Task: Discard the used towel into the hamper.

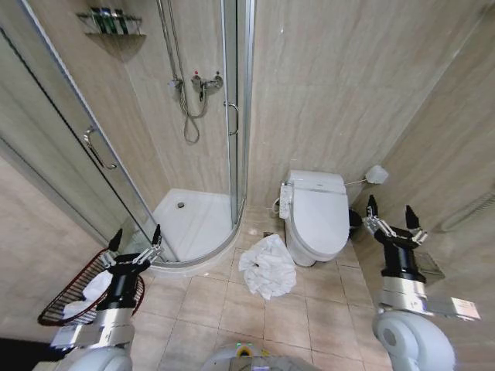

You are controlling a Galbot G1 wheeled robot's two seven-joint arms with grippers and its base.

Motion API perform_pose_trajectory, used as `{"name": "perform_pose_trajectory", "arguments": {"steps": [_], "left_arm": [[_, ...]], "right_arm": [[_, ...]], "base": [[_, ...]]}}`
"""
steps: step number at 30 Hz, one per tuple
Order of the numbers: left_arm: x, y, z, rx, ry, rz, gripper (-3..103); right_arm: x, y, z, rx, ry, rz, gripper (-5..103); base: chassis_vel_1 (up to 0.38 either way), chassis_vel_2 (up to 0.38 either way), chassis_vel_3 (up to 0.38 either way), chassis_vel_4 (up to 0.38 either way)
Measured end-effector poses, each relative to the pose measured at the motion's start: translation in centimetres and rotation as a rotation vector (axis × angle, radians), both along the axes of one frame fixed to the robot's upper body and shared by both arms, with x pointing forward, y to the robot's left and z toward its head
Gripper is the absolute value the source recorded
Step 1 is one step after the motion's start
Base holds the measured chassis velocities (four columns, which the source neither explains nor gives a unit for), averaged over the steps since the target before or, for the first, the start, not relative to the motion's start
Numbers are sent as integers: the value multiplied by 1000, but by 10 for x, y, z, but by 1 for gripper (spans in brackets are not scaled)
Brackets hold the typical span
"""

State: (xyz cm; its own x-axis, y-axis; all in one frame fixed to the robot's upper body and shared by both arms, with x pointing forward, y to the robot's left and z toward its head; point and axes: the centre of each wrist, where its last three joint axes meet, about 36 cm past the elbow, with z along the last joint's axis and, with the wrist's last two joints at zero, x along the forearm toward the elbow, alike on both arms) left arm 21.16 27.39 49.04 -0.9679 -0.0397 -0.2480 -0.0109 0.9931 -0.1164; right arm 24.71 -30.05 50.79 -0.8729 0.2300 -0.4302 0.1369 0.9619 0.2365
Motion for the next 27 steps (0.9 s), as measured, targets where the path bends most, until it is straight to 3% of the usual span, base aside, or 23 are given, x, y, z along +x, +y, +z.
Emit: {"name": "perform_pose_trajectory", "arguments": {"steps": [6, 9, 13, 19, 25, 27], "left_arm": [[0, 0, 0, 0, 0, 0, 100], [0, 0, 0, 0, 0, 0, 100], [0, 0, 0, 0, 0, 0, 100], [0, 0, 0, 0, 0, 0, 100], [0, 0, 0, 0, 0, 0, 100], [0, 0, 0, 0, 0, 0, 100]], "right_arm": [[0, 0, 0, -1, 0, 0, 100], [7, -13, -6, -26, 33, 7, 100], [31, -62, -14, -108, 135, 10, 100], [34, -62, -4, -120, 140, 65, 100], [19, -34, -11, -137, 170, 263, 100], [22, -37, -23, -129, 195, 307, 100]], "base": [[0, 0, 0, 0], [0, 0, 0, 0], [0, 0, 0, 0], [0, 0, 0, 0], [0, 0, 0, 0], [0, 0, 0, 0]]}}
